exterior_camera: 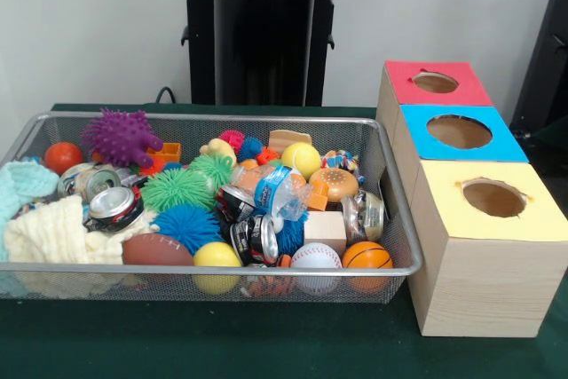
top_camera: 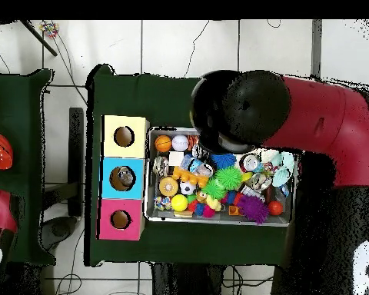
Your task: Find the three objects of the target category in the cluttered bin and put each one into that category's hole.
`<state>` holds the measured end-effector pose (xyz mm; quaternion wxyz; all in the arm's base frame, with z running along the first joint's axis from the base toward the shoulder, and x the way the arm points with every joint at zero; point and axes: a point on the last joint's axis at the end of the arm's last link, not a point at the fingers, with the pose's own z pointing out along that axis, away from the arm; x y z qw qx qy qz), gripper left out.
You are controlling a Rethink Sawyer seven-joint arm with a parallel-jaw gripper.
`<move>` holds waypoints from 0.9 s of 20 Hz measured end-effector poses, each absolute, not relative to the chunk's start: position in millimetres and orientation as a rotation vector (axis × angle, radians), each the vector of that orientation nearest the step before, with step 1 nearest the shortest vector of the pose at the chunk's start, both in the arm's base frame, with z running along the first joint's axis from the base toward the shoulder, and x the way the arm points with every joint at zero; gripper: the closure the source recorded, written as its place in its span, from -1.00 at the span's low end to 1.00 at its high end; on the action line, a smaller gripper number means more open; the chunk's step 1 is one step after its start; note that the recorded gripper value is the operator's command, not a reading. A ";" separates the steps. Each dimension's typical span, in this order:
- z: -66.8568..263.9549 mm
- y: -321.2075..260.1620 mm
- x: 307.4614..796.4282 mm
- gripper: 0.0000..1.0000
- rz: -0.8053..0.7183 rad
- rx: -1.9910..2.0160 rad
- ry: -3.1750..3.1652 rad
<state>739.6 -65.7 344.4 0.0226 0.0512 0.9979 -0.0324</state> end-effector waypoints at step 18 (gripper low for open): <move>298.5 -104.5 751.5 1.00 -0.102 0.198 3.047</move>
